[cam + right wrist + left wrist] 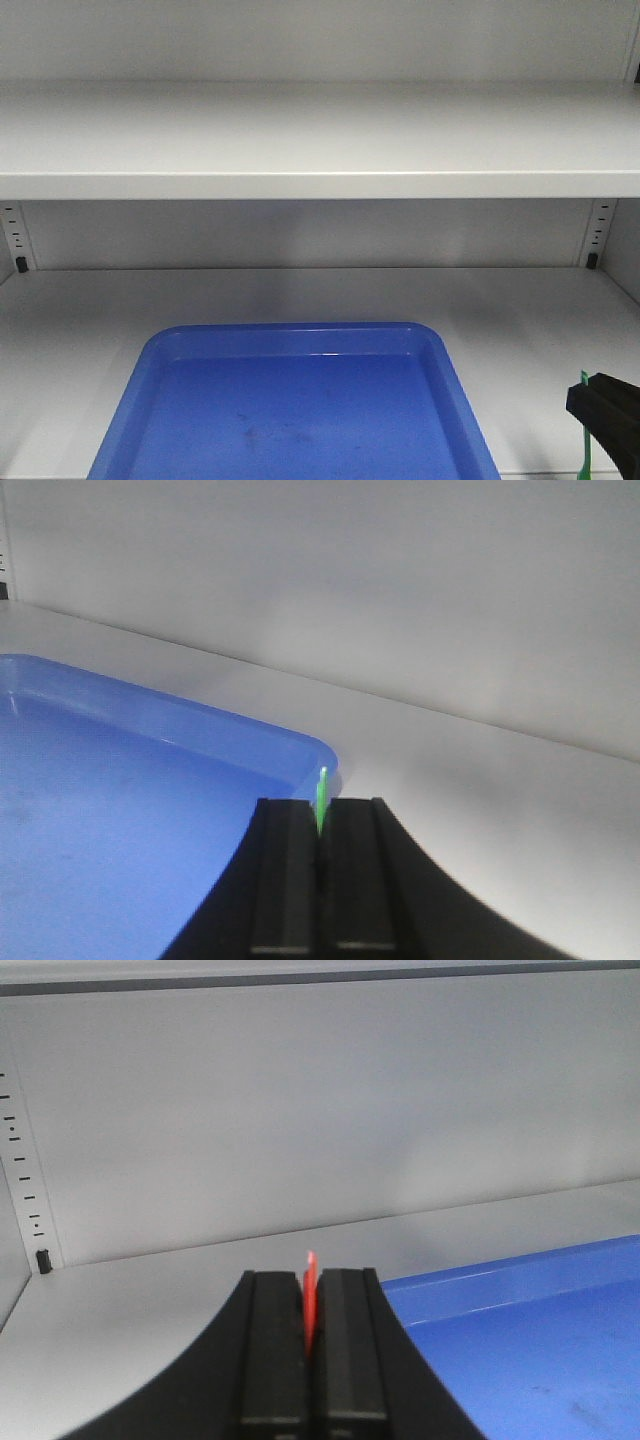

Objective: Sort red and green spoons into left cabinet
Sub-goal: 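Approach the blue tray on the cabinet shelf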

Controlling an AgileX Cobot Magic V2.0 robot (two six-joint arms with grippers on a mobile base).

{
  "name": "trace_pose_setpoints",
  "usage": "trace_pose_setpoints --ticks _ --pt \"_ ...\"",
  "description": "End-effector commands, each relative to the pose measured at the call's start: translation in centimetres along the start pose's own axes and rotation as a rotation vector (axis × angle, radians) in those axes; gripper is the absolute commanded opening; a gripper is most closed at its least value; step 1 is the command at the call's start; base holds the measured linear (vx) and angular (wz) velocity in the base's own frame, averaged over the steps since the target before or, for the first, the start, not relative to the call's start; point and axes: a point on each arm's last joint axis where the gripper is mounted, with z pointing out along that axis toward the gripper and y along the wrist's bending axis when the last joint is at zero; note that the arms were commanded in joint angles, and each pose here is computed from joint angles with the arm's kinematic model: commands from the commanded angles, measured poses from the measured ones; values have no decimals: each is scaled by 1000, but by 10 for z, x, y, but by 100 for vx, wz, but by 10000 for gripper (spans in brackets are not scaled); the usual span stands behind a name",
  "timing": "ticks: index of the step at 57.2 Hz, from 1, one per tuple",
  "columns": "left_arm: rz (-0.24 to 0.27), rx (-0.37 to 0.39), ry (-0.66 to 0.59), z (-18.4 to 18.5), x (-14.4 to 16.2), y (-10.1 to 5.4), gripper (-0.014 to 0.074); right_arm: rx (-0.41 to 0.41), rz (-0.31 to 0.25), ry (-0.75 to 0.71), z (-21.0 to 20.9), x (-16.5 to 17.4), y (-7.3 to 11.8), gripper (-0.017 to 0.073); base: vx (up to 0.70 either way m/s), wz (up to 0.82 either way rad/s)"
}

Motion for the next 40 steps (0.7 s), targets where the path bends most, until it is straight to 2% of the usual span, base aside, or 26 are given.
trace_pose_setpoints --ticks 1,32,37,40 --pt "-14 31 -89 -1 -15 -3 -6 -20 4 -68 0 -14 1 -6 0 0" --pt "-16 35 -98 -1 -16 -3 -6 -38 4 -83 -1 -15 2 -6 0 0" --pt "-24 57 -143 -1 -20 -5 -6 -38 4 -83 -1 -15 2 -6 0 0" --pt "-24 91 -215 -3 -26 -8 -6 -37 7 -87 -1 -16 2 -6 0 0"
